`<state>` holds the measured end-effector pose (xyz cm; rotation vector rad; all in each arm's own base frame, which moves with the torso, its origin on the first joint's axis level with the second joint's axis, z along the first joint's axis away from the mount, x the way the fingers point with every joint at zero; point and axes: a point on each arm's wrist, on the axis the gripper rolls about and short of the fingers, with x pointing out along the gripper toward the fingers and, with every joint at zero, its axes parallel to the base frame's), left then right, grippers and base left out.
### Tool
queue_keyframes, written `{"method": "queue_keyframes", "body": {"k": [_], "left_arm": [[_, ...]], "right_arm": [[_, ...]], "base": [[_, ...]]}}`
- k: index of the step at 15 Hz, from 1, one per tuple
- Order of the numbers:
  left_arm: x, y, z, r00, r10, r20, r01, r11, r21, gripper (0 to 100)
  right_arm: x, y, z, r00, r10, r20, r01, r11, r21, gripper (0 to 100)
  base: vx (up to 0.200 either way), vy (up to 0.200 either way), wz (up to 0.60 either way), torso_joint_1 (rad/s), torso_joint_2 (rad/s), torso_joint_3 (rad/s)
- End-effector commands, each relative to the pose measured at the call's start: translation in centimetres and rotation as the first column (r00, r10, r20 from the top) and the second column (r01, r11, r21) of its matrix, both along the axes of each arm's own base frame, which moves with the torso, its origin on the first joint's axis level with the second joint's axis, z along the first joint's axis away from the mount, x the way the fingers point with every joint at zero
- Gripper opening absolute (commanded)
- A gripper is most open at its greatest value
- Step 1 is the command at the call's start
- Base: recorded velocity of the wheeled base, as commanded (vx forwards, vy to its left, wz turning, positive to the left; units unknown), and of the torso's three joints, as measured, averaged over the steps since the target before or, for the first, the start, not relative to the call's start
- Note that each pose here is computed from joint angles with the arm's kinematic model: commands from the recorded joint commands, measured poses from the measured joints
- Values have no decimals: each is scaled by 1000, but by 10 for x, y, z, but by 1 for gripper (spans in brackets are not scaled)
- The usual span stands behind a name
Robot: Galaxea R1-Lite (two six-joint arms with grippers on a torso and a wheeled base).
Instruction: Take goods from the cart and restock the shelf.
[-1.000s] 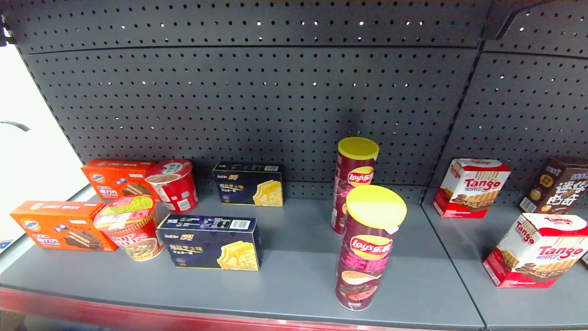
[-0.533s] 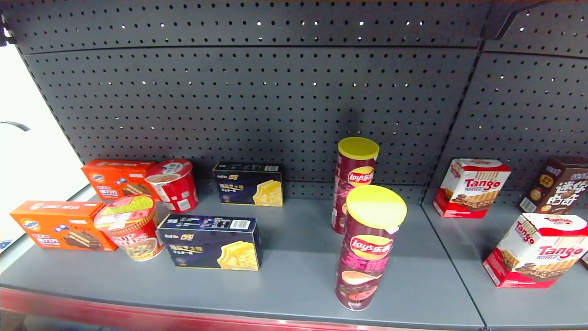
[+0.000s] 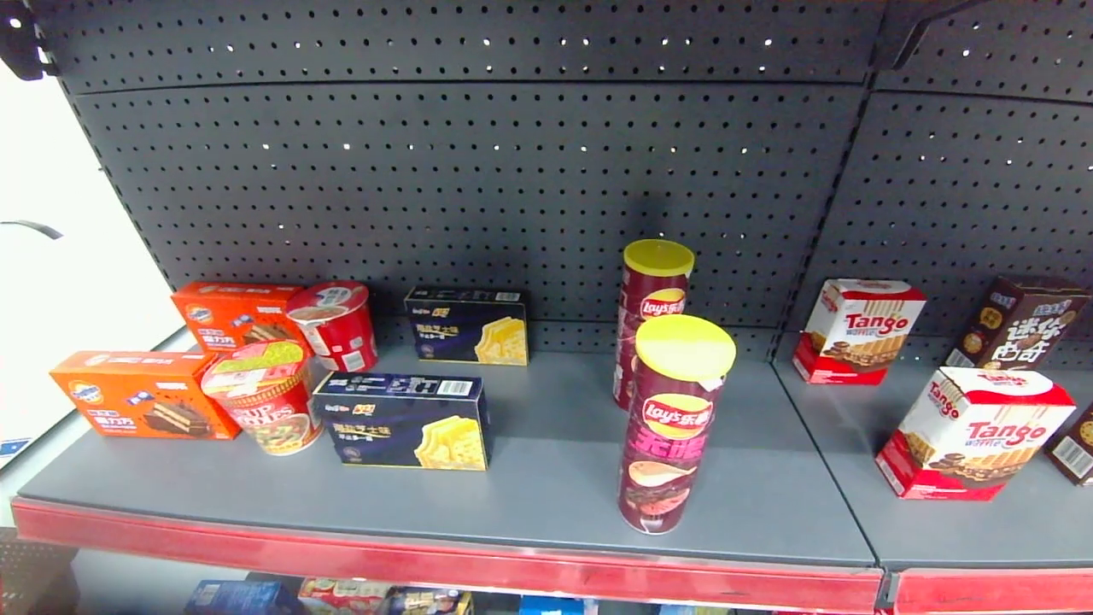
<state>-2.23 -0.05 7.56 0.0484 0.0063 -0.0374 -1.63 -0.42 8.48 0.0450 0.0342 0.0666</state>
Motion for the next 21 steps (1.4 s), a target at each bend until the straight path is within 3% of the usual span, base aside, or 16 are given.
{"method": "queue_keyframes", "body": {"k": [1, 7, 10, 21], "left_arm": [[0, 0, 0, 1000, -3, 0, 3, 1000, 1, 100], [0, 0, 0, 1000, -3, -1, 3, 1000, -3, 100], [0, 0, 0, 1000, -1, -1, 1, 1000, -4, 100], [0, 0, 0, 1000, -6, 0, 6, 1000, 7, 100]], "right_arm": [[0, 0, 0, 1000, 3, -4, -3, 1000, 1, 100], [0, 1, 0, 999, 52, -4, -52, 999, -3, 100], [0, 2, 0, 997, 74, -5, -74, 997, -7, 100], [0, 2, 0, 997, 75, -7, -75, 997, -5, 100]], "base": [[0, 0, 0, 0, 0, 0], [0, 0, 0, 0, 0, 0], [0, 0, -400, 2, 2, 3], [0, 0, 0, 0, 0, 0]]}}
